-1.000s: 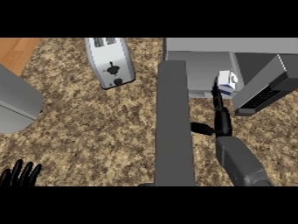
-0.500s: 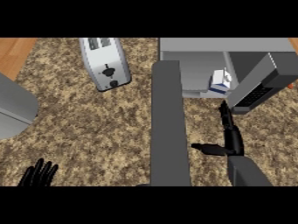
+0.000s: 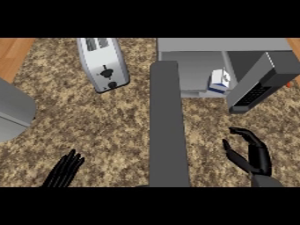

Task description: Pick up the milk, place it into the microwave and close the microwave

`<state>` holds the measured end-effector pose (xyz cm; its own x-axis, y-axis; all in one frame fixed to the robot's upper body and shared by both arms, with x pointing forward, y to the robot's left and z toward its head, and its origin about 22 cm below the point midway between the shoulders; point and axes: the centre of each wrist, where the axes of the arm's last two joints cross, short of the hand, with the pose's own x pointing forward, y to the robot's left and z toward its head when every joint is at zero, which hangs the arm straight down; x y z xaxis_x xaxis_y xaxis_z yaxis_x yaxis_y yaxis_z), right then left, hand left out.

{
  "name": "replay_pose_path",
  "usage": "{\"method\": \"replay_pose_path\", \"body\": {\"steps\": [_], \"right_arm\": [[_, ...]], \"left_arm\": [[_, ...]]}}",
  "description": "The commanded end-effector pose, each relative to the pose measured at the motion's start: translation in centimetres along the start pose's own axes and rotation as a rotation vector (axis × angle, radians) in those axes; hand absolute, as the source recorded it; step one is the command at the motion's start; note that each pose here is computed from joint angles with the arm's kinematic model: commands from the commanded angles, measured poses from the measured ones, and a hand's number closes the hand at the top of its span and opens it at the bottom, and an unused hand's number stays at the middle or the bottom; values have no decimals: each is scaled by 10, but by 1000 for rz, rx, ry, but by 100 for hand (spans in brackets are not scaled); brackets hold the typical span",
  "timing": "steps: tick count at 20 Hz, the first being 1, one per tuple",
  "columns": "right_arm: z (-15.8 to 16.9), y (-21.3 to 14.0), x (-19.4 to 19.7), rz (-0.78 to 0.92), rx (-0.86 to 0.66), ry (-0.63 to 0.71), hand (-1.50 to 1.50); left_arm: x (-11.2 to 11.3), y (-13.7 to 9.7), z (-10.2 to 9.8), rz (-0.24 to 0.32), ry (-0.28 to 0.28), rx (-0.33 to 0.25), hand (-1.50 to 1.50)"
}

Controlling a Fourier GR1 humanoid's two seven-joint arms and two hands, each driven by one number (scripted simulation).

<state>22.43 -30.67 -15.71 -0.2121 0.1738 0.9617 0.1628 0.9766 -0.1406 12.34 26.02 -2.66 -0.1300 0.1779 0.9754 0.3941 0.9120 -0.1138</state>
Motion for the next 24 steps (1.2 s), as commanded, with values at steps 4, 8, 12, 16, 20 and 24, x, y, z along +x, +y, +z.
{"method": "replay_pose_path", "body": {"steps": [4, 8, 12, 16, 20, 24], "right_arm": [[30, -43, 11, -43, -53, -7, -150], [60, -82, 18, -59, -98, -18, -150], [77, -113, 20, -63, -140, -29, -150], [62, -139, 29, -43, -133, -23, -150], [78, -146, 30, -84, -132, -22, -150], [70, -148, 35, -79, -115, -19, -150]], "left_arm": [[-9, -21, -34, -115, 24, -161, 150], [-35, -35, -57, -76, 34, -182, 150], [-43, -49, -94, -136, 58, -154, 150], [-58, -55, -99, -219, 21, -123, 150], [-56, -47, -132, -261, 121, -286, 150], [-79, -90, -133, -269, 305, -484, 150]]}}
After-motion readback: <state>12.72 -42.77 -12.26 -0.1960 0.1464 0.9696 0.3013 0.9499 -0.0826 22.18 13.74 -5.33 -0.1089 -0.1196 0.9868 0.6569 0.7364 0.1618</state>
